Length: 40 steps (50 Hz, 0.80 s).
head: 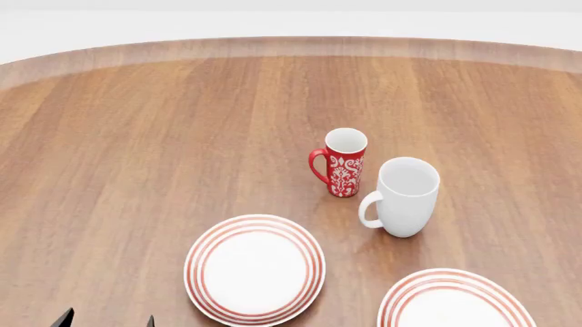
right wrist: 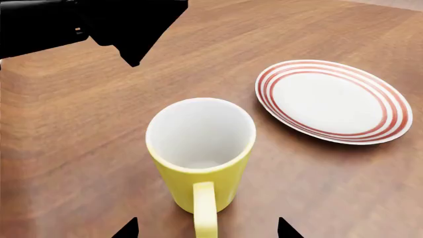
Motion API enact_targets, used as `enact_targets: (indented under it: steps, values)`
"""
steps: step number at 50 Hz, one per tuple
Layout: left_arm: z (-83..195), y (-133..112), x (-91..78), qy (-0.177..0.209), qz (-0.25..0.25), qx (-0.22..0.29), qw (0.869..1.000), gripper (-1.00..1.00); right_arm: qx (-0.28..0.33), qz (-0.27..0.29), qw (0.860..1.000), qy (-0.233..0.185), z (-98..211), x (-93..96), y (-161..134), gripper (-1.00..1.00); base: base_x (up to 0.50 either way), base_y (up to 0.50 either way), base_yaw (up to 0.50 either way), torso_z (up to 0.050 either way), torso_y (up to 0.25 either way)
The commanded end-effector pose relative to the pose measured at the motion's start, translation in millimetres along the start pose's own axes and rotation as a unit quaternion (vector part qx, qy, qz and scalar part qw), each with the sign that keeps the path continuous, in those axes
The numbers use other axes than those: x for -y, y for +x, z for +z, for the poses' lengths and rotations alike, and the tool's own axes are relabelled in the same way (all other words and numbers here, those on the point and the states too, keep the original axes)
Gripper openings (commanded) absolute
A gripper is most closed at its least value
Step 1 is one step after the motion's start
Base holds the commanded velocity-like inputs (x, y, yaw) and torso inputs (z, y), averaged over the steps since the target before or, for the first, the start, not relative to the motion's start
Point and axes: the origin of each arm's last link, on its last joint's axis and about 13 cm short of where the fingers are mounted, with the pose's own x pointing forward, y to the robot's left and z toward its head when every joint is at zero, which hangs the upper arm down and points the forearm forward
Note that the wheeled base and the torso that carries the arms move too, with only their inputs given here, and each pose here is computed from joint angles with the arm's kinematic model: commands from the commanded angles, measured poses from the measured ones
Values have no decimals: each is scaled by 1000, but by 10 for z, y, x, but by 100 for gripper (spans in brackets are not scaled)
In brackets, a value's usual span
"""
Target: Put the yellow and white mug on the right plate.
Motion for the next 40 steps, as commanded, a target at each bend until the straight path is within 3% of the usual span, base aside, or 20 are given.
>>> enact_targets:
  steps: [1,40]
  values:
    - [-8,-3,-5,-1,0,-2,1000,100,-12,6,1000,1,-28,36,87,100,0,0,0,0,0]
    - [-20,8,-5,0,0,-3,1000,100,-44,32,998,0,-185,77,350,100,0,0,0,0,0]
